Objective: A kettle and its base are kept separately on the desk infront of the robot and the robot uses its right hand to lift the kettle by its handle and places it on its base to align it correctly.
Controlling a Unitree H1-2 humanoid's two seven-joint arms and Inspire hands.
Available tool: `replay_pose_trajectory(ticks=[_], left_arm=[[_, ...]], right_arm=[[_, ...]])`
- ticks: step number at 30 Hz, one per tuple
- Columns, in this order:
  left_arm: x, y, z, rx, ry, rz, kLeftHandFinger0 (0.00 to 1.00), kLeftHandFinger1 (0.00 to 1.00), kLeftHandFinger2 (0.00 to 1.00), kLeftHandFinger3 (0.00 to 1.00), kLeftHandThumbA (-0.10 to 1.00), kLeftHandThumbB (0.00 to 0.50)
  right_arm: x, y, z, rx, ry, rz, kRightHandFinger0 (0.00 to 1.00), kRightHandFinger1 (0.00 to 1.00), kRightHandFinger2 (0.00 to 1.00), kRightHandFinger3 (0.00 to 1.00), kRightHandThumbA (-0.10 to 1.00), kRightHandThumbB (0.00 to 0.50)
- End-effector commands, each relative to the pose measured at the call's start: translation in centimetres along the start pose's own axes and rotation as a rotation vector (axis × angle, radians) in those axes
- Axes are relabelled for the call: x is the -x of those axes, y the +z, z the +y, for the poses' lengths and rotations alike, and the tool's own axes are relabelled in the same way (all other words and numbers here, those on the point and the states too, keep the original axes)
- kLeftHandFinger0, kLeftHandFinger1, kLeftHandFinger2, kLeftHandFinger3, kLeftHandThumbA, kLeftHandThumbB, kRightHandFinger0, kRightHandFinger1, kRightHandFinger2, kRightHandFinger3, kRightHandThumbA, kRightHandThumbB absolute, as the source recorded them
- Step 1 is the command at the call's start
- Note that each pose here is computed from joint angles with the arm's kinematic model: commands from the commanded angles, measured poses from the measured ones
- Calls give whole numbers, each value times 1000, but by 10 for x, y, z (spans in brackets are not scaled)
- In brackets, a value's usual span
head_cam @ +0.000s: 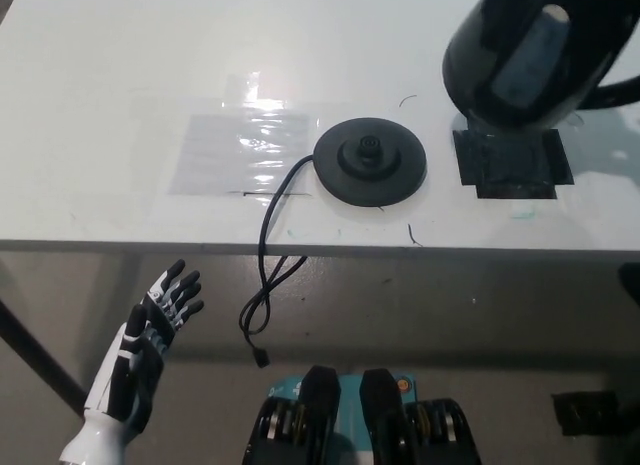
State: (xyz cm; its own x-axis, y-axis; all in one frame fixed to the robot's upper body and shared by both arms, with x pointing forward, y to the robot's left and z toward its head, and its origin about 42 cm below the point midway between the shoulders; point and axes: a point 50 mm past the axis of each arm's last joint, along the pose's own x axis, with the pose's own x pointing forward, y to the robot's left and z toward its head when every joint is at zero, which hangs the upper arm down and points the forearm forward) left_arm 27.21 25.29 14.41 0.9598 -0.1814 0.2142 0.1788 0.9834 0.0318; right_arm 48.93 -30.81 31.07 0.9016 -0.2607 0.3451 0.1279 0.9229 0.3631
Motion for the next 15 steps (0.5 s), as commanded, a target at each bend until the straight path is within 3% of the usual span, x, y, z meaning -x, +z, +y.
replay_pose_trajectory(ticks=[1,3,7,12,15], left_arm=[[-2,6,4,-19,-29,-32,1000,1000,1000,1000,1000,5],[-2,6,4,-16,-24,-29,1000,1000,1000,1000,1000,0],[-2,5,3,-16,-25,-23,1000,1000,1000,1000,1000,0],[-4,5,3,-18,-32,-27,1000,1000,1000,1000,1000,0],[-4,4,3,-30,-40,-26,1000,1000,1000,1000,1000,7]], right_arm=[[-22,51,62,-50,146,-164,0,216,636,550,-100,102],[-22,50,71,-53,178,-162,0,266,703,614,-100,77],[-22,40,109,5,238,-140,0,354,769,635,-100,105],[-21,24,139,81,266,-113,0,370,749,618,-100,127],[-19,14,149,111,270,-93,0,359,724,629,-100,116]])
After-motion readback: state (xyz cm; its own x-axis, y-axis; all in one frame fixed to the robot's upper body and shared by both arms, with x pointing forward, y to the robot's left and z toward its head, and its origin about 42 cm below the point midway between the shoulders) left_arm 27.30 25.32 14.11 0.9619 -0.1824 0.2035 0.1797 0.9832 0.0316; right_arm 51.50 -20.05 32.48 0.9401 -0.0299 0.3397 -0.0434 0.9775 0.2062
